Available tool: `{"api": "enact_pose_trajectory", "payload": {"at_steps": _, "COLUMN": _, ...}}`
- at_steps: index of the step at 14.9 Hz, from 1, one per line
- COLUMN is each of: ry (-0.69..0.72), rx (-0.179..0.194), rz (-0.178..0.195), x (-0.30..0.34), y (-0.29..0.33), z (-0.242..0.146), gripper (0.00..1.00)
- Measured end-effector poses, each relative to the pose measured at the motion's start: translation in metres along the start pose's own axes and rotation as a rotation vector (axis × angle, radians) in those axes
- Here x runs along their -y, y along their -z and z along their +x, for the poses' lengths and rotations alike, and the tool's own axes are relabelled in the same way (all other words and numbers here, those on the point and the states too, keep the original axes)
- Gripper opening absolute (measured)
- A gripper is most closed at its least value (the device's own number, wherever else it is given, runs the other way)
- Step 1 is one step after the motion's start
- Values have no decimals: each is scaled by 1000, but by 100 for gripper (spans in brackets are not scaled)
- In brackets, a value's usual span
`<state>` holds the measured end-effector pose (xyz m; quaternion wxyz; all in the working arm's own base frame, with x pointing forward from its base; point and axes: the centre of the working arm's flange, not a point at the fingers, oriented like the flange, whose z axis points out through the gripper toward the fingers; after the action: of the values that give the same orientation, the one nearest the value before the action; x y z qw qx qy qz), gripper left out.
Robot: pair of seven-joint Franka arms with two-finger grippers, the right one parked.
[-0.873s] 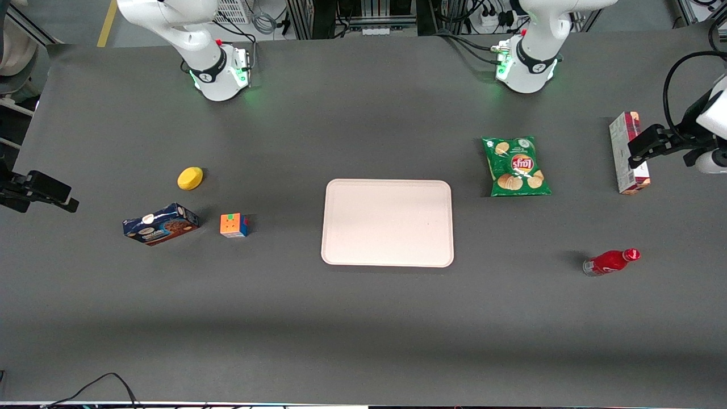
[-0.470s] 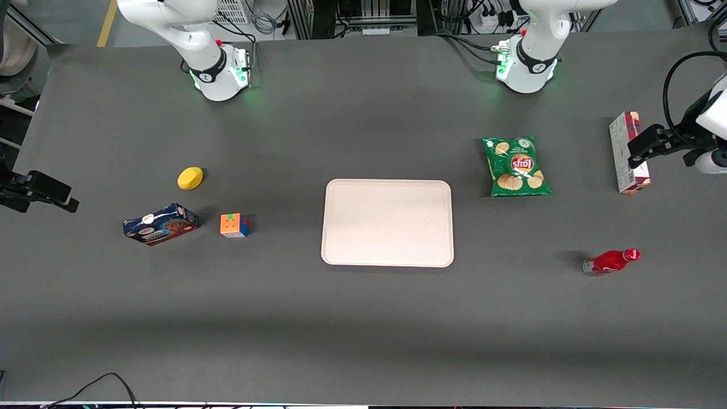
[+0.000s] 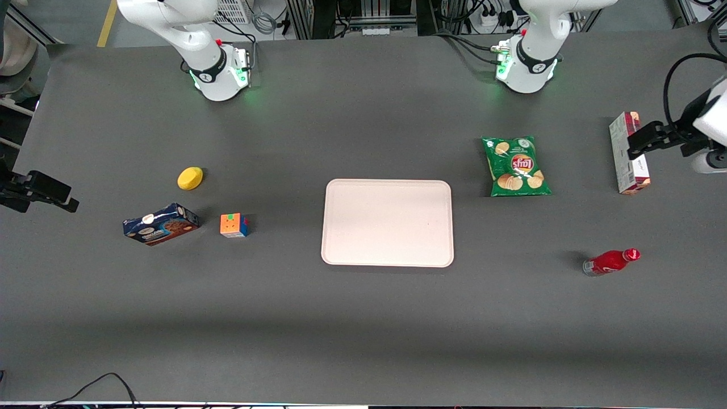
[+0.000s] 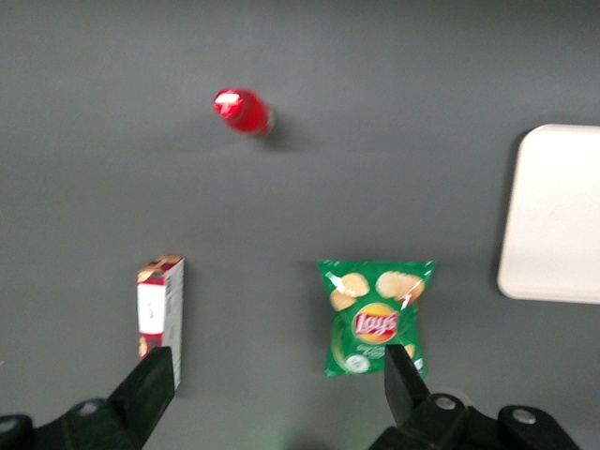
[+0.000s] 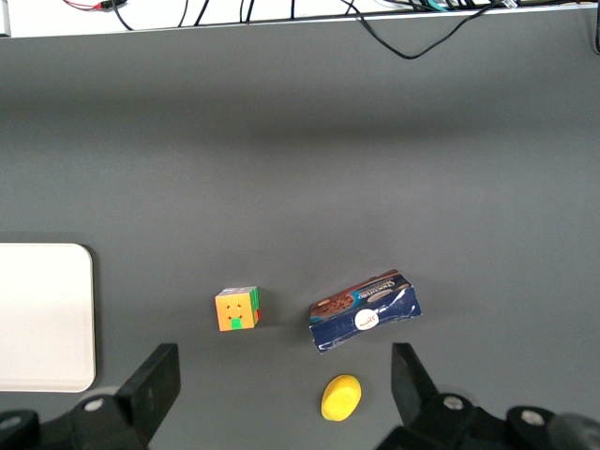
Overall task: Place red cookie box on tray
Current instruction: 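Move the left gripper down over the upright red plaid cookie box, then close the left gripper on the cookie box's end and lift it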
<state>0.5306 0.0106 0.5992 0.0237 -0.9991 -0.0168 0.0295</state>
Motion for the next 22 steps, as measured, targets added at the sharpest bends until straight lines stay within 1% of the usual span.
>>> {"api": "enact_pose_trajectory", "payload": {"at_steps": 2, "ry": -27, "rx": 38, "rz": 0, "x": 39, "y": -15, "z": -3, "gripper": 100}}
{"api": "enact_pose_trajectory", "payload": {"at_steps": 5, "ry": -36, "rx": 102, "rz": -18, "x": 106, "y": -48, "z": -14, "gripper": 100}}
{"api": "enact_pose_trajectory", "payload": {"at_steps": 6, "ry": -51, "rx": 115, "rz": -15, "x": 119, "y": -61, "z": -17, "gripper": 100}}
{"api": "enact_pose_trajectory", "payload": {"at_steps": 7, "ry": -69, "rx": 116, "rz": -10, "x": 131, "y": -75, "z": -19, "gripper": 100}}
{"api": "enact_pose_trajectory", "payload": {"at_steps": 9, "ry": -91, "rx": 100, "rz": -12, "x": 155, "y": -110, "z": -29, "gripper": 100}}
{"api": "enact_pose_trajectory", "payload": {"at_steps": 11, "ry": -96, "rx": 97, "rz": -30, "x": 179, "y": -146, "z": -48, "gripper": 100}}
{"api": "enact_pose_trajectory", "payload": {"at_steps": 13, "ry": -110, "rx": 80, "rz": -44, "x": 201, "y": -180, "z": -66, "gripper": 100}}
{"api": "enact_pose_trajectory", "payload": {"at_steps": 14, "ry": -112, "rx": 71, "rz": -50, "x": 208, "y": -196, "z": -75, "gripper": 100}}
{"api": "enact_pose_trajectory", "payload": {"at_steps": 16, "ry": -106, "rx": 69, "rz": -61, "x": 214, "y": -226, "z": -92, "gripper": 100}}
{"api": "enact_pose_trajectory", "payload": {"at_steps": 17, "ry": -110, "rx": 64, "rz": -55, "x": 213, "y": -238, "z": -98, "gripper": 100}}
{"api": "enact_pose_trajectory", "payload": {"at_steps": 18, "ry": -120, "rx": 51, "rz": -37, "x": 211, "y": -250, "z": -105, "gripper": 100}}
{"api": "enact_pose_trajectory", "payload": {"at_steps": 19, "ry": -134, "rx": 29, "rz": -15, "x": 210, "y": -263, "z": -112, "gripper": 100}}
{"api": "enact_pose_trajectory", "payload": {"at_steps": 20, "ry": -147, "rx": 4, "rz": -2, "x": 209, "y": -276, "z": -119, "gripper": 100}}
{"api": "enact_pose_trajectory", "payload": {"at_steps": 21, "ry": -154, "rx": -10, "rz": 2, "x": 209, "y": -287, "z": -127, "gripper": 100}}
{"api": "enact_pose_trajectory", "payload": {"at_steps": 22, "ry": -160, "rx": -12, "rz": 1, "x": 208, "y": -296, "z": -133, "gripper": 100}}
